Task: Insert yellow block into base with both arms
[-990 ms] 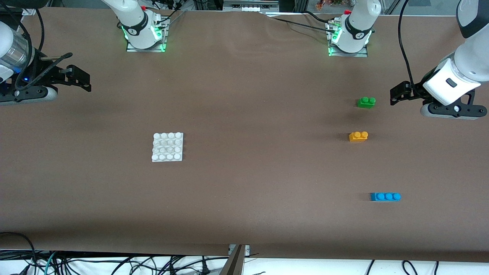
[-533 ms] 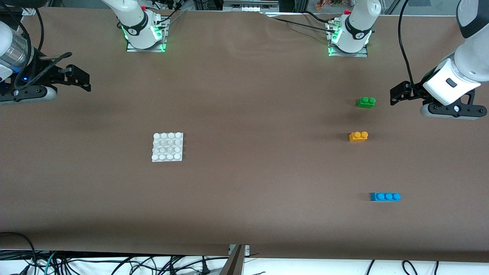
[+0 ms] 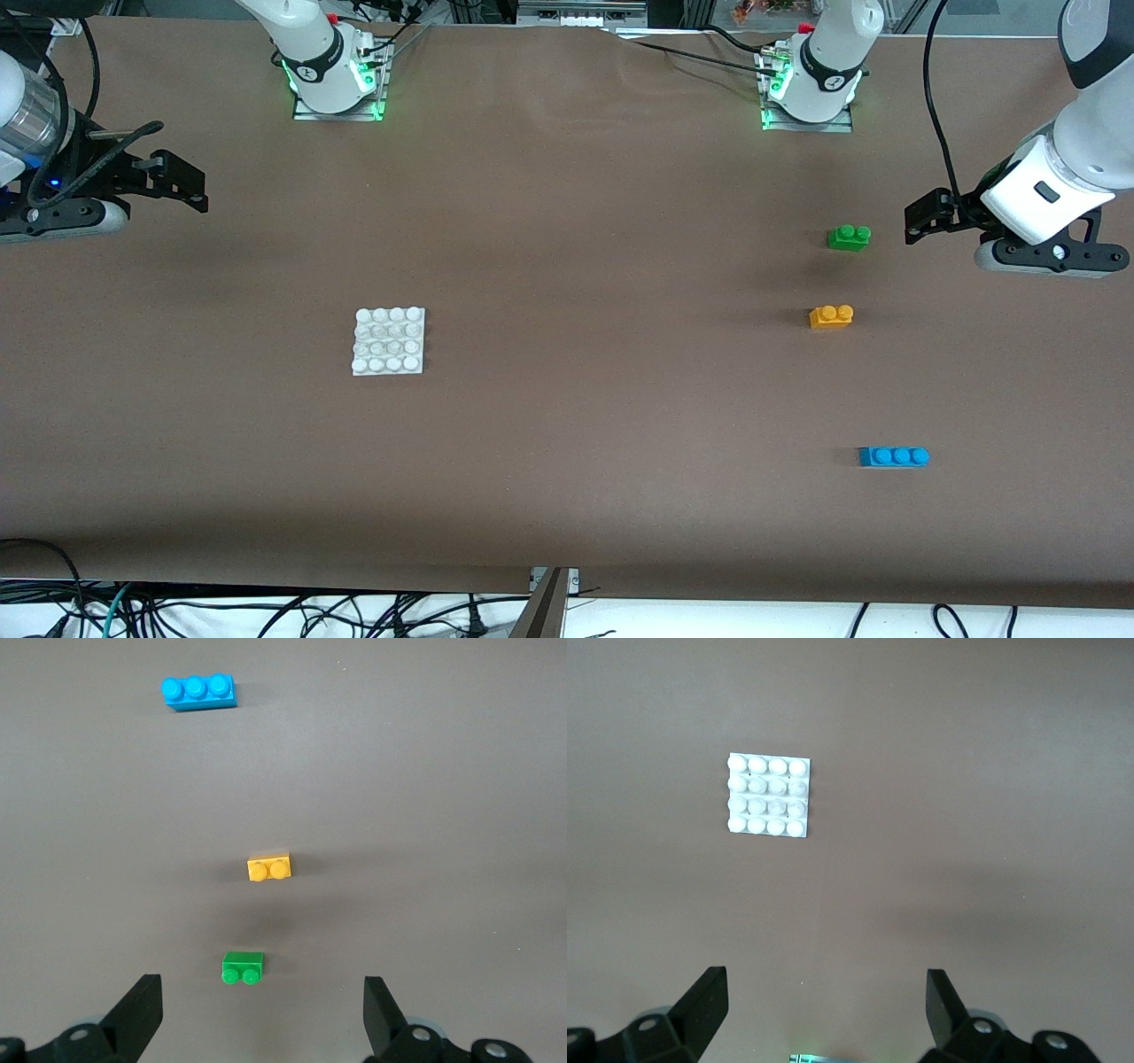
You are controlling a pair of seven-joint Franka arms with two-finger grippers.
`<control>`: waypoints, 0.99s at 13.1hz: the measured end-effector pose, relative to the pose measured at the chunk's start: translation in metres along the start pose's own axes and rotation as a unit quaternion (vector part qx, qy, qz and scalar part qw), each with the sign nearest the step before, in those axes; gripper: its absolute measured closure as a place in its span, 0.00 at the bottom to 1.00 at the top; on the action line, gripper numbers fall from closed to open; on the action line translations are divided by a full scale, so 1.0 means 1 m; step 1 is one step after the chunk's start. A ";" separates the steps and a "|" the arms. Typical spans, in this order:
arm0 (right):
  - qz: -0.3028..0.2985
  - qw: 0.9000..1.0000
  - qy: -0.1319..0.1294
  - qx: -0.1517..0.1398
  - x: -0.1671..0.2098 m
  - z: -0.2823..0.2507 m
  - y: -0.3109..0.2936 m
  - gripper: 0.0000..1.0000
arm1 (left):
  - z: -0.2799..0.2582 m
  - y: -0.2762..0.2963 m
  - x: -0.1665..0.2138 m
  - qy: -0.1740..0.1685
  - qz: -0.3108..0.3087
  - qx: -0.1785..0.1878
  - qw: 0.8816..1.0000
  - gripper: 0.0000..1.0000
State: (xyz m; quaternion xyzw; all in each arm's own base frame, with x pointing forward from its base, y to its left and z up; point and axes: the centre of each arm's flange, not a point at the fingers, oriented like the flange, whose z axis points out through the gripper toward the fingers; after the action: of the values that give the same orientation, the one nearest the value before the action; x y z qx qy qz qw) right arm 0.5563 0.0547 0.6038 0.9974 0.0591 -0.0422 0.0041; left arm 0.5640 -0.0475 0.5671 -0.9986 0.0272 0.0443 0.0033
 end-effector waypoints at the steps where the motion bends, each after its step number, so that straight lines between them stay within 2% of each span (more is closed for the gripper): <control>1: 0.000 1.000 -0.001 0.000 0.000 0.001 0.000 0.01 | 0.000 0.000 0.000 0.000 0.000 0.000 1.000 0.00; 13: 0.000 1.000 -0.004 0.000 0.002 0.004 0.000 0.01 | 0.000 0.000 0.000 0.000 0.000 0.000 1.000 0.00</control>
State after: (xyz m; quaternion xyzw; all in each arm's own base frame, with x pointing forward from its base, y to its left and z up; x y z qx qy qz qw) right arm 0.5580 0.0547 0.5999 0.9972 0.0590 -0.0460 0.0043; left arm 0.5640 -0.0475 0.5671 -0.9986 0.0272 0.0444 0.0033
